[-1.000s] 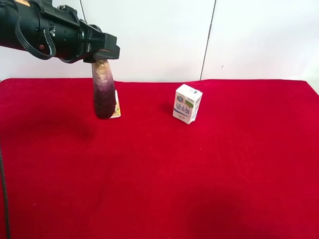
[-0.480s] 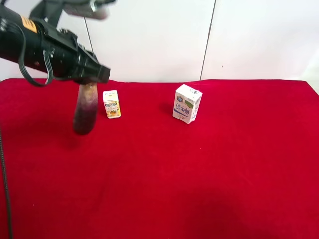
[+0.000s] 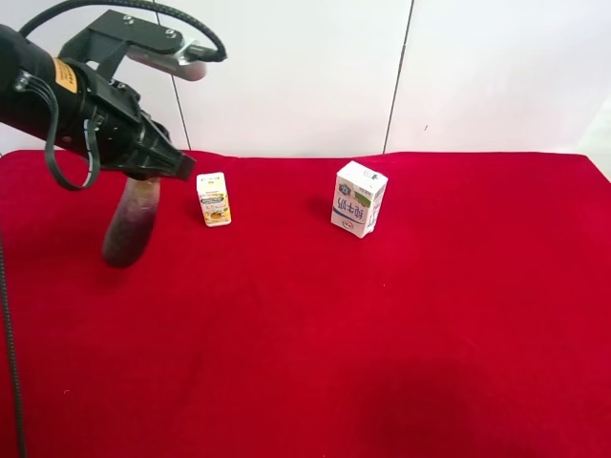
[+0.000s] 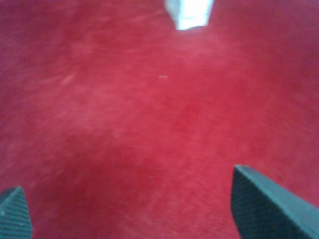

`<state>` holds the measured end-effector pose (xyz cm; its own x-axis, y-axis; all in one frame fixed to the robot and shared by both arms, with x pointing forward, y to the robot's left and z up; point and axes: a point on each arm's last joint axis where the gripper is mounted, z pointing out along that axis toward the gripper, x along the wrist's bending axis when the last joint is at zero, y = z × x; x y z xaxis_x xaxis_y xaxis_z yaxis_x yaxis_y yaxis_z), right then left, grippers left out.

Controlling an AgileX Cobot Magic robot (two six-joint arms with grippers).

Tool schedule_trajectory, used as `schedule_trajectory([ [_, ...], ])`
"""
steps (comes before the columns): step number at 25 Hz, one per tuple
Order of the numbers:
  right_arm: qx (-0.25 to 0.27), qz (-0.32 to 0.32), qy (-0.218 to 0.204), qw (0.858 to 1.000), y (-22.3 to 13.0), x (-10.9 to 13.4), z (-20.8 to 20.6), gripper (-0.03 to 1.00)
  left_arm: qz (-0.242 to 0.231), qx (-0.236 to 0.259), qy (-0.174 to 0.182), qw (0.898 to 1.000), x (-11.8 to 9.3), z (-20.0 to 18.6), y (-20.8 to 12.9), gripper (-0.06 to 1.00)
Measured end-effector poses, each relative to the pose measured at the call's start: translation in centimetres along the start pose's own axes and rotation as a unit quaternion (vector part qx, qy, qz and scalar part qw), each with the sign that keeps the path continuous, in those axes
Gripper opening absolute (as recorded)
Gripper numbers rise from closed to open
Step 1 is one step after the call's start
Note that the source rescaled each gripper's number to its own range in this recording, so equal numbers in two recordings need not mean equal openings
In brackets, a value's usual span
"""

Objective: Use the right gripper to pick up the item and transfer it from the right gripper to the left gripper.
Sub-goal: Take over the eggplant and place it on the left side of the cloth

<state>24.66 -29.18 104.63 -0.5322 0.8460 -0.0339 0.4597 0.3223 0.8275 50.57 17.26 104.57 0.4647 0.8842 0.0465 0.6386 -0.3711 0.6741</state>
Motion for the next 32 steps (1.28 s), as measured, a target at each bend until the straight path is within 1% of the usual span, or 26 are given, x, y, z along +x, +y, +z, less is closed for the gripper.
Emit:
schedule_trajectory([
  [4, 0.000, 0.034, -0.051, 0.998, 0.0, -0.1, 0.0, 0.60, -0.028, 0.016, 0.026, 0.999, 2.3, 0.0, -0.5, 0.01],
  [7, 0.000, 0.043, -0.064, 0.997, 0.0, -0.2, 0.0, 0.60, -0.039, 0.018, 0.038, 0.998, 3.3, 0.2, -0.6, 0.01],
  [10, 0.000, 0.044, -0.065, 0.997, 0.0, -0.2, 0.0, 0.60, -0.038, 0.018, 0.038, 0.998, 3.5, 1.2, -0.7, 0.01],
  [17, 0.000, 0.044, -0.065, 0.997, 0.0, -0.2, 0.0, 0.60, -0.039, 0.059, 0.033, 0.997, 3.6, 5.8, -2.0, 0.01],
  [22, 0.000, 0.044, -0.065, 0.997, 0.0, -0.2, 0.0, 0.60, -0.038, 0.048, 0.033, 0.998, 3.6, 7.2, -2.1, 0.01],
  [28, 0.000, 0.044, -0.065, 0.997, 0.0, -0.2, 0.0, 0.60, -0.041, 0.025, 0.033, 0.998, 3.7, 7.4, -1.7, 0.01],
  [32, 0.000, 0.044, -0.065, 0.997, 0.0, -0.2, 0.0, 0.60, -0.046, 0.024, 0.032, 0.998, 3.6, 7.5, -1.7, 0.01],
])
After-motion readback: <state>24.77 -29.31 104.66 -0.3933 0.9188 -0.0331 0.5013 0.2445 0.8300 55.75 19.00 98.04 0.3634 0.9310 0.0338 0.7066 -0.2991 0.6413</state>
